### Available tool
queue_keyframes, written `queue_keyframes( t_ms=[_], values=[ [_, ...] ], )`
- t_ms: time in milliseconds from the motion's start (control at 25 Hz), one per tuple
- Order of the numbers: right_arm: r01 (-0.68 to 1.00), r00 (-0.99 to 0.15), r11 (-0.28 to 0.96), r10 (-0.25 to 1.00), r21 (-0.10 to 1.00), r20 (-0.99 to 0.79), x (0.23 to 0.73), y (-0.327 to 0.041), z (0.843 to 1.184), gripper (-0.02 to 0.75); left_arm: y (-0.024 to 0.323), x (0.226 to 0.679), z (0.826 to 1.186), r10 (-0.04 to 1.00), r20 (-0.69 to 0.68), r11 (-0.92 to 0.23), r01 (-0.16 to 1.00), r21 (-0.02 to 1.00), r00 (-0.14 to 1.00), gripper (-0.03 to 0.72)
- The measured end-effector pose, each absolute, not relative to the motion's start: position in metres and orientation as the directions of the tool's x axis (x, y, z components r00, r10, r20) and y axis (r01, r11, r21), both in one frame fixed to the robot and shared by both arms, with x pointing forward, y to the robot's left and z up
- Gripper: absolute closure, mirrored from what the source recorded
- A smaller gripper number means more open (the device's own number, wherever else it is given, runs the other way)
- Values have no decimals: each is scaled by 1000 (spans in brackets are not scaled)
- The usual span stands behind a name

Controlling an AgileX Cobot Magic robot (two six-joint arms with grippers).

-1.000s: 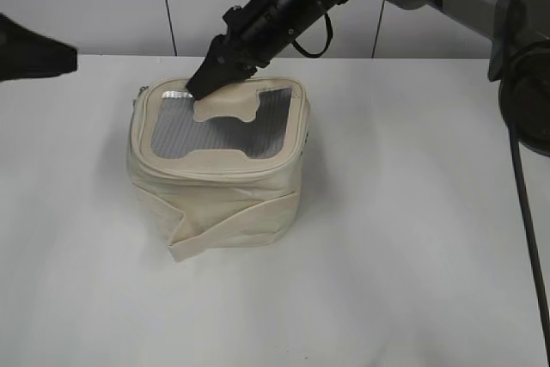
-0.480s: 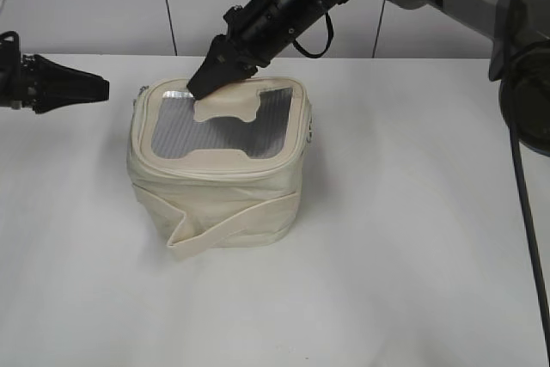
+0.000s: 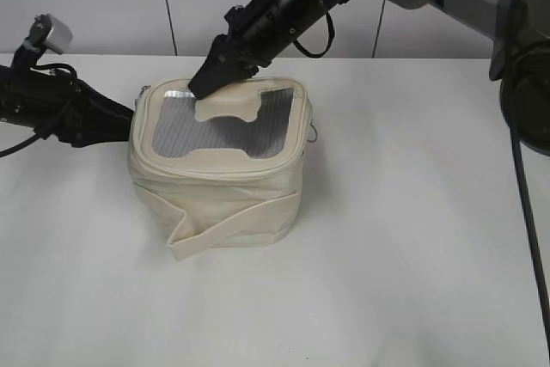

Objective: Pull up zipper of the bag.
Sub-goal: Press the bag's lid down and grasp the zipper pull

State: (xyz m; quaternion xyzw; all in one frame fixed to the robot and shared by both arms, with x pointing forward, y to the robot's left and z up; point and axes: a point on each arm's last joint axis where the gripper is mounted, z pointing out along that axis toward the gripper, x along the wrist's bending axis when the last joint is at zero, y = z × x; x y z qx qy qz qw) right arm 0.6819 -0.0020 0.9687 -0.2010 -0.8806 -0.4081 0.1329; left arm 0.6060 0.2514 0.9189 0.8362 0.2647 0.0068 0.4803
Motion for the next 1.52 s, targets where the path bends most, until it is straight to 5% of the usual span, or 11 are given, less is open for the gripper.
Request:
queue_keyframes(
  t_ms=[240,920,1040,1240,1520],
  values=[
    [467,-882,586,252,662,399,683,-3,968,684,241,612,914,499,-152,-453,407,793,853,272],
    [469,-881,585,252,661,401,683,-3,968,684,235,618,919,546,-191,-355,432,829,816,281],
    [469,-881,585,252,661,401,683,-3,968,684,233,616,921,526,-201,-348,425,835,826,368],
    [471,-879,585,254,660,403,683,-3,968,685,231,613,923,482,-212,-351,409,842,850,669],
    [508,-859,571,283,645,426,683,-3,968,685,238,604,942,537,-188,-453,469,758,822,697]
  ],
)
